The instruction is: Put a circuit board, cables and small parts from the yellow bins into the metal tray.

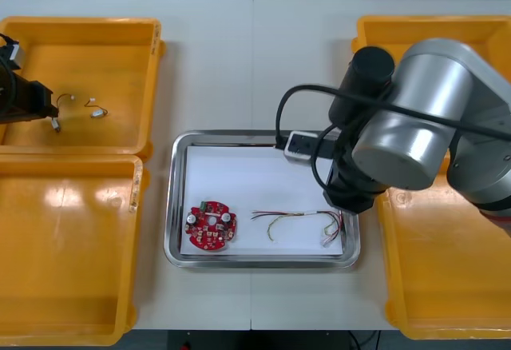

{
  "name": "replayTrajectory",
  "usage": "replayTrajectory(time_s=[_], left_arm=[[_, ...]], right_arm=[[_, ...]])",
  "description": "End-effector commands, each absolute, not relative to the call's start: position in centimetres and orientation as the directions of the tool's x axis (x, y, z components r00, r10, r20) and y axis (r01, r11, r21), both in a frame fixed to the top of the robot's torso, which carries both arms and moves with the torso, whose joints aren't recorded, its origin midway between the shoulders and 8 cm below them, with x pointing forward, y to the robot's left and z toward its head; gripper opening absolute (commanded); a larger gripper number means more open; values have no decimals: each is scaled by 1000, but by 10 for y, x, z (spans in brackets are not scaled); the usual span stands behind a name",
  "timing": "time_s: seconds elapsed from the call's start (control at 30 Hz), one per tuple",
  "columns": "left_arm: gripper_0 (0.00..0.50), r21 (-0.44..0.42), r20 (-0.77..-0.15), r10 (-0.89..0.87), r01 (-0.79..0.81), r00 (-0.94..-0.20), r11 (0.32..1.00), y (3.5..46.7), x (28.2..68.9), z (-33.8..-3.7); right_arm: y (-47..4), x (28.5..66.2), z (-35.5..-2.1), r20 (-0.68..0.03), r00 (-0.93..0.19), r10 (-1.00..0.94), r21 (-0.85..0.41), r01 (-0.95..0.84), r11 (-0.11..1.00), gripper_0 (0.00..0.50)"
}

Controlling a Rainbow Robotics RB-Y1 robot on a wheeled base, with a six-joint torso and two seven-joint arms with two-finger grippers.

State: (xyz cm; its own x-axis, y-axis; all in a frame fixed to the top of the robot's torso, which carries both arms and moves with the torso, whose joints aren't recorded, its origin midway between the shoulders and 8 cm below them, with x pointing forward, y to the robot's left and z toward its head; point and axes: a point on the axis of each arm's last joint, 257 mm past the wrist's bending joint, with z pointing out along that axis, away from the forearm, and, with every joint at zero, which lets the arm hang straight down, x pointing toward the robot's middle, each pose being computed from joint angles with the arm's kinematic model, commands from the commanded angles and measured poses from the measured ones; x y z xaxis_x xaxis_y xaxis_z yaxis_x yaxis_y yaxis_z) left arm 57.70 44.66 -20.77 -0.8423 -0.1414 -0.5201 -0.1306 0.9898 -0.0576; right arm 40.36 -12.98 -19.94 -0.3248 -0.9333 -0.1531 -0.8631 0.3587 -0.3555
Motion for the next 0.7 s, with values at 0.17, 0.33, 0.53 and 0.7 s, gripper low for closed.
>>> replayTrajectory(time_s=[0.17,0.33,0.53,0.7], left_arm=[[500,6,-558,3,-1,-830,1000,422,598,-198],[500,4,-550,5,3,-835,1000,419,596,-208],[500,8,-555,12,9,-832,1000,418,596,-218],[500,9,-550,15,12,-835,1000,418,594,-222]], right_arm=[[-150,438,-120,-346,-402,-848,-381,-766,518,500],[-186,453,-103,-375,-482,-792,-379,-699,606,500],[-231,474,-83,-433,-593,-679,-327,-599,732,500],[-272,490,-68,-476,-671,-569,-290,-491,822,500]])
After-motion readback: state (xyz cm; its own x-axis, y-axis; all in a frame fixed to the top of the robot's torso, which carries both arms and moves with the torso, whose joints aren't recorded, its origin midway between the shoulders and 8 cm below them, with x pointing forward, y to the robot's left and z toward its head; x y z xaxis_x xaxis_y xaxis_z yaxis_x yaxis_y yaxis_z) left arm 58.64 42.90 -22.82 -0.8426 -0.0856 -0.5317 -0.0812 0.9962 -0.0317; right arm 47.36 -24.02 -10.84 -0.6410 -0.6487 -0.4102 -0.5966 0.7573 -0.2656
